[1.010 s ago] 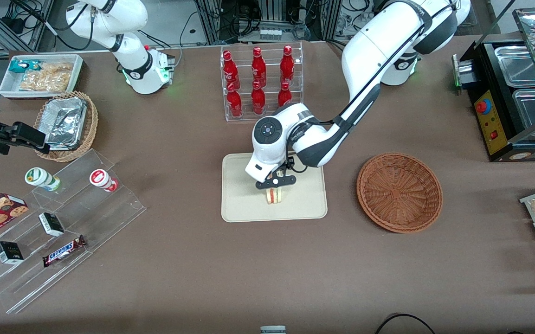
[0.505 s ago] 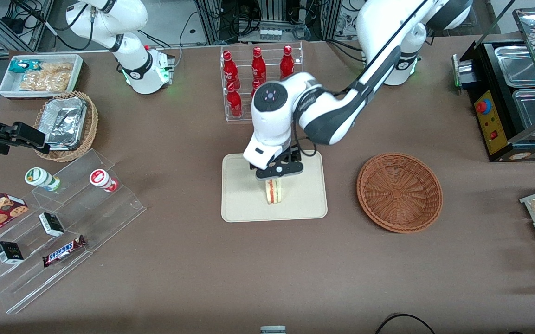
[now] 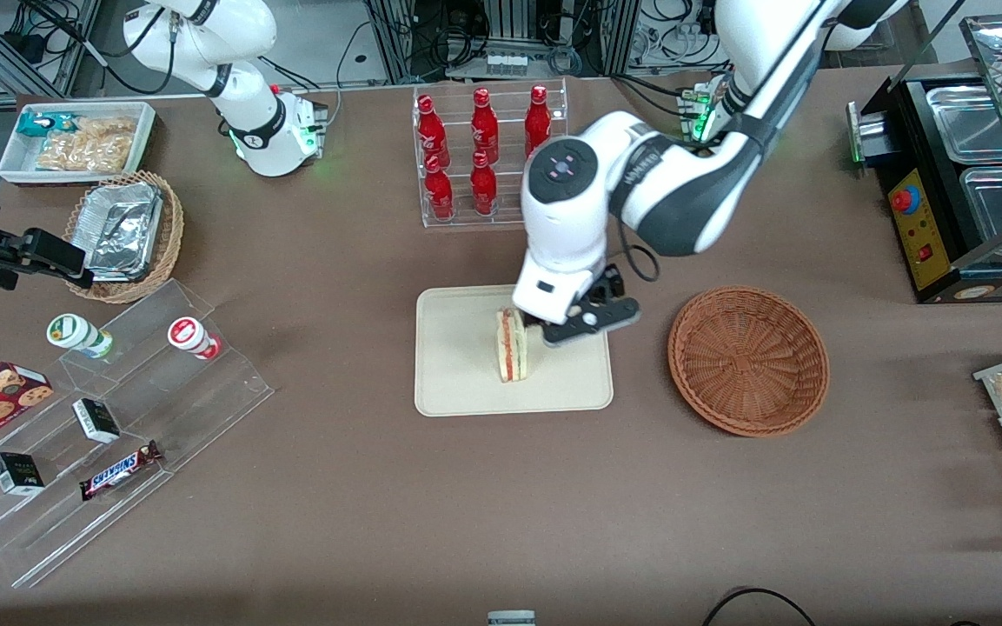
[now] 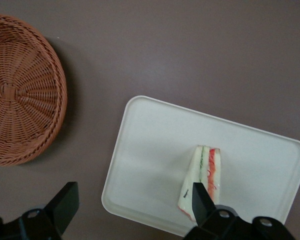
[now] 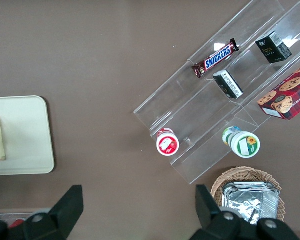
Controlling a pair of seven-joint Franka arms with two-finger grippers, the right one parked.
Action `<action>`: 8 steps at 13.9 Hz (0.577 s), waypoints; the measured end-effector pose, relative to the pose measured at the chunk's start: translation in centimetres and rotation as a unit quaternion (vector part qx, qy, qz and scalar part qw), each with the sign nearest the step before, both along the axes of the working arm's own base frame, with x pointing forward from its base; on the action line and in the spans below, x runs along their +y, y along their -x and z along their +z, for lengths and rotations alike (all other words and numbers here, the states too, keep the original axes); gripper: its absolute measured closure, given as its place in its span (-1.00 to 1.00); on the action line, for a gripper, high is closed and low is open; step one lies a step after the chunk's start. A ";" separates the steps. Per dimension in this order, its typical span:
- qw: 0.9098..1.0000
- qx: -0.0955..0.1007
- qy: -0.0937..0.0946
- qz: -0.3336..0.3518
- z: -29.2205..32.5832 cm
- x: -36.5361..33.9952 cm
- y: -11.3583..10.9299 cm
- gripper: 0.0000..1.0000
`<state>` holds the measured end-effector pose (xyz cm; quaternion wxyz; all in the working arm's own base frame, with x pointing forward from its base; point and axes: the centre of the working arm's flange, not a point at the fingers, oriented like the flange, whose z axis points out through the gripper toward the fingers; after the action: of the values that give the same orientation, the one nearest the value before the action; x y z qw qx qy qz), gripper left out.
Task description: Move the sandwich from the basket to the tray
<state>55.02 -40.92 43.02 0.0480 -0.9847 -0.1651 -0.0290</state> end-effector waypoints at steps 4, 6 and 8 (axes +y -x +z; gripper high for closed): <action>0.999 0.014 -0.011 0.028 0.7 6.5 -3.5 -1.00; 0.999 0.040 -0.004 0.016 2.3 10.6 -4.6 -1.00; 0.997 0.075 0.009 -0.022 4.4 15.0 -4.7 -1.00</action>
<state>59.69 -25.91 47.42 0.0511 -0.9879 -0.1393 0.0452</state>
